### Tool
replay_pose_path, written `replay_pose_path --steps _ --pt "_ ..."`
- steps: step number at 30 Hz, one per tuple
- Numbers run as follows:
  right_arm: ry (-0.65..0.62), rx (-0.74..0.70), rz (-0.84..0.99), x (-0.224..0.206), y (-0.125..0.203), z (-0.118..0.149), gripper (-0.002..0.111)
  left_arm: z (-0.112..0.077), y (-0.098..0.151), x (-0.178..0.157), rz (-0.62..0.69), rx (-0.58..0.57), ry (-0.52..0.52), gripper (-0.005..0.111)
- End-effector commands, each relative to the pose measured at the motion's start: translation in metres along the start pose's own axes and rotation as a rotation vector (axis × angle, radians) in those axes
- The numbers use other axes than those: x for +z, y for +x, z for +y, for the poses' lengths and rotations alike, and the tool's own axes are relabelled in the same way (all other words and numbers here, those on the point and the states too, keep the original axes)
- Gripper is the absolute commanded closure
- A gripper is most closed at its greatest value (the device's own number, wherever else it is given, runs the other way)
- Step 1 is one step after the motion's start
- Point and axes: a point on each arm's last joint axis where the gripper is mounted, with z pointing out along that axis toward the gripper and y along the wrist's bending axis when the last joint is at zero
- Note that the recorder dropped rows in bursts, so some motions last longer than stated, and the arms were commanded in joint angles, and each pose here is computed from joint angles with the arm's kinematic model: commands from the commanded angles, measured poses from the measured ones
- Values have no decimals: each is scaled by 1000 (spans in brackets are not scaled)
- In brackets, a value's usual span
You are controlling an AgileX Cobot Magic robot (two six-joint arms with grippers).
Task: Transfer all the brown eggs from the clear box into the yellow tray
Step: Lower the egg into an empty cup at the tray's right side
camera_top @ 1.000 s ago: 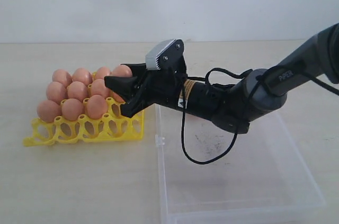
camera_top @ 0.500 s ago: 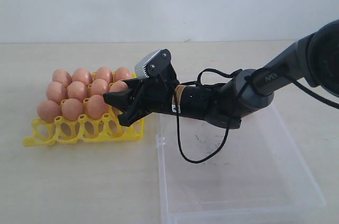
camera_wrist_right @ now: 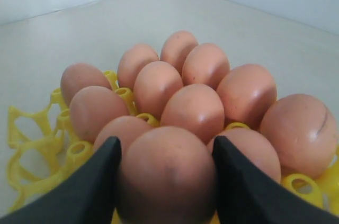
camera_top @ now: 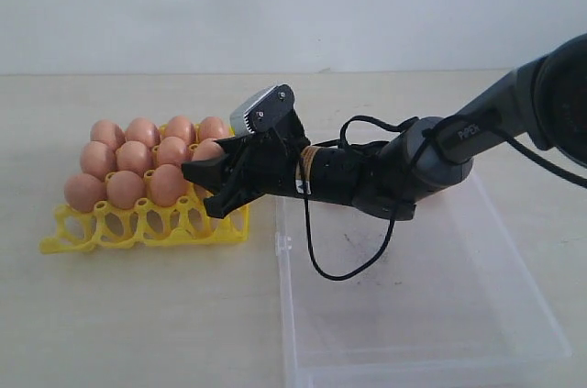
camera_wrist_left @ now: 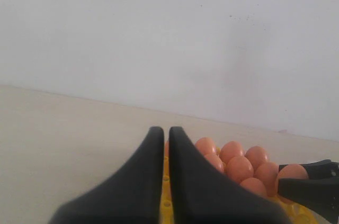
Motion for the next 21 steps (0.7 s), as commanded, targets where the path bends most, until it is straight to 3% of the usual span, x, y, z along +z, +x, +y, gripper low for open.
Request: replay_pose_path --steps 1,12,21 --pt "38 1 76 -2 9 -4 109 0 -2 0 -5 -2 4 103" --pt "35 -10 78 -2 9 -4 106 0 -2 0 -5 -2 4 103" --pt "32 -15 80 -2 9 -4 68 0 -2 0 -5 -2 4 103"
